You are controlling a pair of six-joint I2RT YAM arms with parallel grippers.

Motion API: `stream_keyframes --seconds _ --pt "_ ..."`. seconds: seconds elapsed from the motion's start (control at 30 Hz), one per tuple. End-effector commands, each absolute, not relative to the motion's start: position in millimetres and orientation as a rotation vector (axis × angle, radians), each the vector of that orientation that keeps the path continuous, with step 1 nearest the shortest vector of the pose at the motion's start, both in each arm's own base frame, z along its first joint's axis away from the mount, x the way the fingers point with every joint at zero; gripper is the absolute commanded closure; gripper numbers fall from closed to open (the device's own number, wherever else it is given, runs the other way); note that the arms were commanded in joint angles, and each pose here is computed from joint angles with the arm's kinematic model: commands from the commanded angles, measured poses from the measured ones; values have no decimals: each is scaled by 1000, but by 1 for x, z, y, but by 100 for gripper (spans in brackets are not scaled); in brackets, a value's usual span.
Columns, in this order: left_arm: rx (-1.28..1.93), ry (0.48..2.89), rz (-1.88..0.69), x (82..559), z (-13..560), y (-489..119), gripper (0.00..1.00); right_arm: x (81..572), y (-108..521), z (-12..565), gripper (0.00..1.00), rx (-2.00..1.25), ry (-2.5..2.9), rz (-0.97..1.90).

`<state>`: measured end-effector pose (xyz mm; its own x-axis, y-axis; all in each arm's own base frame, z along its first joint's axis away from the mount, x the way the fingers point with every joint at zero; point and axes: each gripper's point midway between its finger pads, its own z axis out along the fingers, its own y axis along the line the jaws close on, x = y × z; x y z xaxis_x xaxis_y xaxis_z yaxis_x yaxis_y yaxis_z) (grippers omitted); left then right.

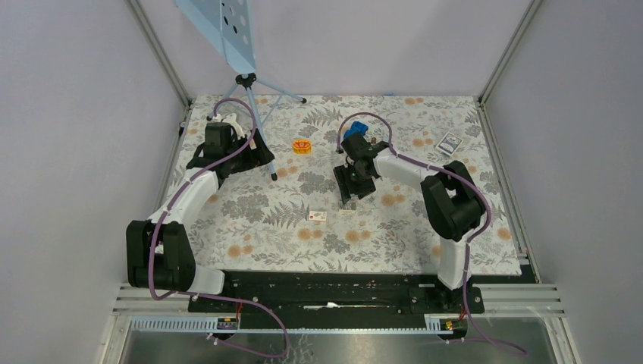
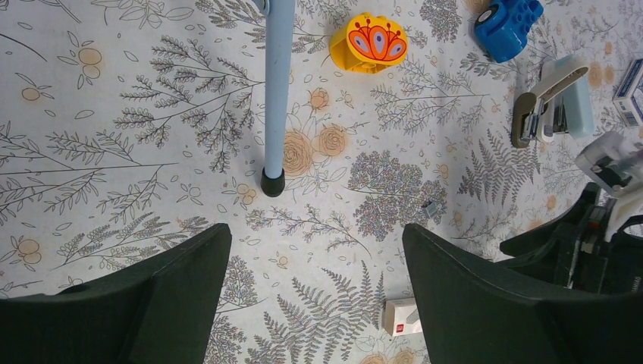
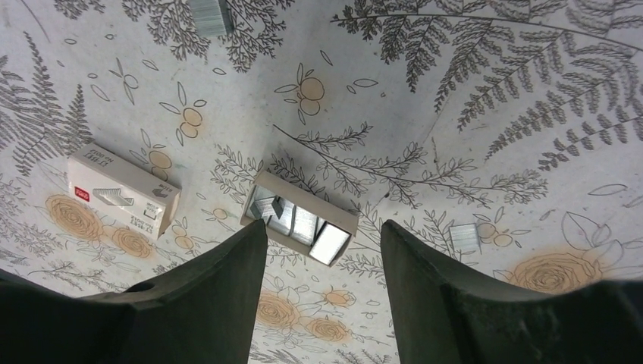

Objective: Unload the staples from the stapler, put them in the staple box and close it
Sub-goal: Adjust the staple in the staple box.

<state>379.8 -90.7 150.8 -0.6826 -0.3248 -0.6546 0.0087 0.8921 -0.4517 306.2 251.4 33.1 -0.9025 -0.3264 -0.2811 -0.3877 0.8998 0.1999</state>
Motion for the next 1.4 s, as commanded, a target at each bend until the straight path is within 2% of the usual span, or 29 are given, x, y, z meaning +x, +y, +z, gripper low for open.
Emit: stream_keyframes --seconds 0.0,0.2,0.5,0.87,1.1,1.37 --pt "-209 2200 -569 386 167 -93 12 298 259 24 37 -538 2866 400" --pt "-209 2201 -569 386 167 -93 12 297 259 20 39 -533 2876 398" --pt "-210 2201 -567 386 167 -93 12 297 259 18 52 -534 2880 396" --pt "-209 2200 -569 386 167 -93 12 297 259 20 60 -538 2875 399" --pt "-210 2200 -567 386 167 -93 12 299 260 24 61 -539 2859 404" --pt "-208 2198 -567 386 168 -93 13 304 263 37 50 -528 2817 424"
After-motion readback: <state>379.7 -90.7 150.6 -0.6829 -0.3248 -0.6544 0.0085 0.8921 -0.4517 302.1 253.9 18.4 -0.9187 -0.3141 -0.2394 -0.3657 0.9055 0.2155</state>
